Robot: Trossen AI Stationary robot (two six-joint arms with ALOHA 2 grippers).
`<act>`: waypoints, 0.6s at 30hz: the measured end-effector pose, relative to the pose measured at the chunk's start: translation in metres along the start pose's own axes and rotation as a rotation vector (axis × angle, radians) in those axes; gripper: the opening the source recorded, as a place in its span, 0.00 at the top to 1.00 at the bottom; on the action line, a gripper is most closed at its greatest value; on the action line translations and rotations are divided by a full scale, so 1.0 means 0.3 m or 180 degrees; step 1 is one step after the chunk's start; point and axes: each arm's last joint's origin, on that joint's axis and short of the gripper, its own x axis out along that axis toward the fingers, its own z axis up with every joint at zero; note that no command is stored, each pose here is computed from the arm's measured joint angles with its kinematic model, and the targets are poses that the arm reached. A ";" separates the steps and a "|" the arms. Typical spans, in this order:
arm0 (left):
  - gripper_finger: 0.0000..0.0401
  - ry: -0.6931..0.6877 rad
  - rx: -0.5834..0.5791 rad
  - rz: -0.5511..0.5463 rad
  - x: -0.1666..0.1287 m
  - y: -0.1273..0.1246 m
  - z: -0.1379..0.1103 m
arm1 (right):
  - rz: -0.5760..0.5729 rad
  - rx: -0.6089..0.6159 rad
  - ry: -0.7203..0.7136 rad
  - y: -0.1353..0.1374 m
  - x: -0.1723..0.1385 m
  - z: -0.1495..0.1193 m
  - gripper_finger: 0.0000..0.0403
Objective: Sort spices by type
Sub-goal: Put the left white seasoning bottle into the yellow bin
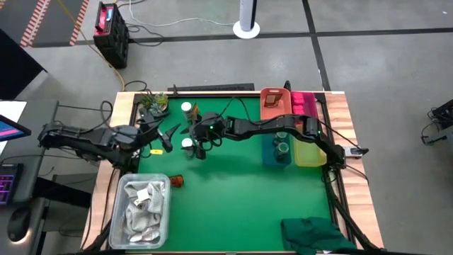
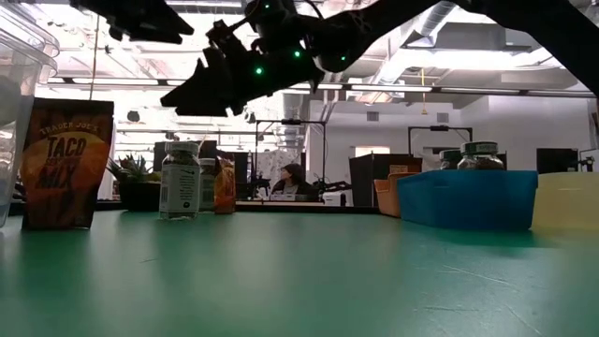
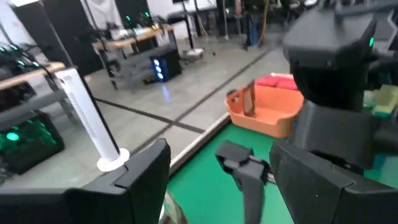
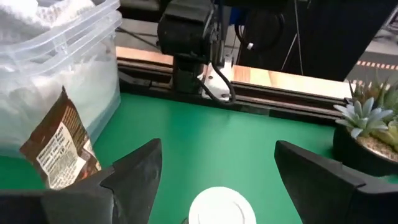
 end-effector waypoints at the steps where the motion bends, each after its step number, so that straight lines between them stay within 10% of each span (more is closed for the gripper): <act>1: 0.34 -0.0026 0.0012 0.0028 -0.008 0.001 0.003 | 0.0003 -0.0025 0.0012 0.000 0.004 -0.005 0.16; 18: 0.34 0.0029 0.0133 0.0043 -0.027 -0.006 -0.026 | 0.0101 0.0037 0.0335 -0.011 0.080 -0.170 0.16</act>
